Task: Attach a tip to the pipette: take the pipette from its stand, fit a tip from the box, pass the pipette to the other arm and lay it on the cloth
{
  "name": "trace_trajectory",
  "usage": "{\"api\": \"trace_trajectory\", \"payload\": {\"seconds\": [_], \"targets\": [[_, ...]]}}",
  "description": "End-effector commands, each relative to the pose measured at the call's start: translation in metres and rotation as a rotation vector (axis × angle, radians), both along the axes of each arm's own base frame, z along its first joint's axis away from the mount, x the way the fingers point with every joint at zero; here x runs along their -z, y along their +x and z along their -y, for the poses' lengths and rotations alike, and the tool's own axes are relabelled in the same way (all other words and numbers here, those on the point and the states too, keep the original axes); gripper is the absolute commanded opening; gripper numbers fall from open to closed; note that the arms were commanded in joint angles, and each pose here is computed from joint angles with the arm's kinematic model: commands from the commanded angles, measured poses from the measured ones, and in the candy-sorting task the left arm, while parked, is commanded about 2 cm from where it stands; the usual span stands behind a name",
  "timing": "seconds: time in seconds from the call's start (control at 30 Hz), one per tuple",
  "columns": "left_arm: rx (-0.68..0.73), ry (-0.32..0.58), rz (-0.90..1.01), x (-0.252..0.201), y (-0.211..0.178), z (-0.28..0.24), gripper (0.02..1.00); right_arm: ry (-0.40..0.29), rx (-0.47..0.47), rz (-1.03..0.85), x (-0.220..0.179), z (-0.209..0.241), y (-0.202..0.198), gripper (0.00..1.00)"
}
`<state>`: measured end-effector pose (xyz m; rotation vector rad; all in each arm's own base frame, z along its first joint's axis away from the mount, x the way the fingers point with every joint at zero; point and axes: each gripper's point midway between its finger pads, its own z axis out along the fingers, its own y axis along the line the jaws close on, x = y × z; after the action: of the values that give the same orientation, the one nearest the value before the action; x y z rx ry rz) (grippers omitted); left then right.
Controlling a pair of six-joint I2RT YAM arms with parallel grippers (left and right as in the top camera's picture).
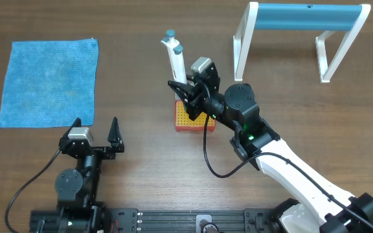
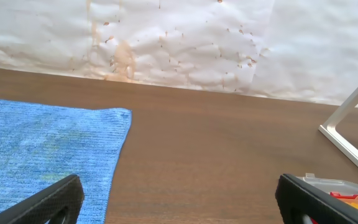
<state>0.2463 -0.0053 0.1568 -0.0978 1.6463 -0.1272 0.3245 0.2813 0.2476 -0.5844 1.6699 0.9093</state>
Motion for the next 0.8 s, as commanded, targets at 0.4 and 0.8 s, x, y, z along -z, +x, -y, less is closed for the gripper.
{"api": "trace_trajectory", "payload": {"seconds": [0.4, 0.8], "targets": [[0.179, -0.453, 0.029, -0.02, -0.004, 0.034, 1.0, 0.27, -0.176, -0.339, -0.028, -0.019, -0.033, 0.08], [0.181, -1.237, -0.143, -0.015, -0.007, 0.046, 0.996, 0.27, -0.177, -0.34, -0.028, -0.019, -0.033, 0.082]]}}
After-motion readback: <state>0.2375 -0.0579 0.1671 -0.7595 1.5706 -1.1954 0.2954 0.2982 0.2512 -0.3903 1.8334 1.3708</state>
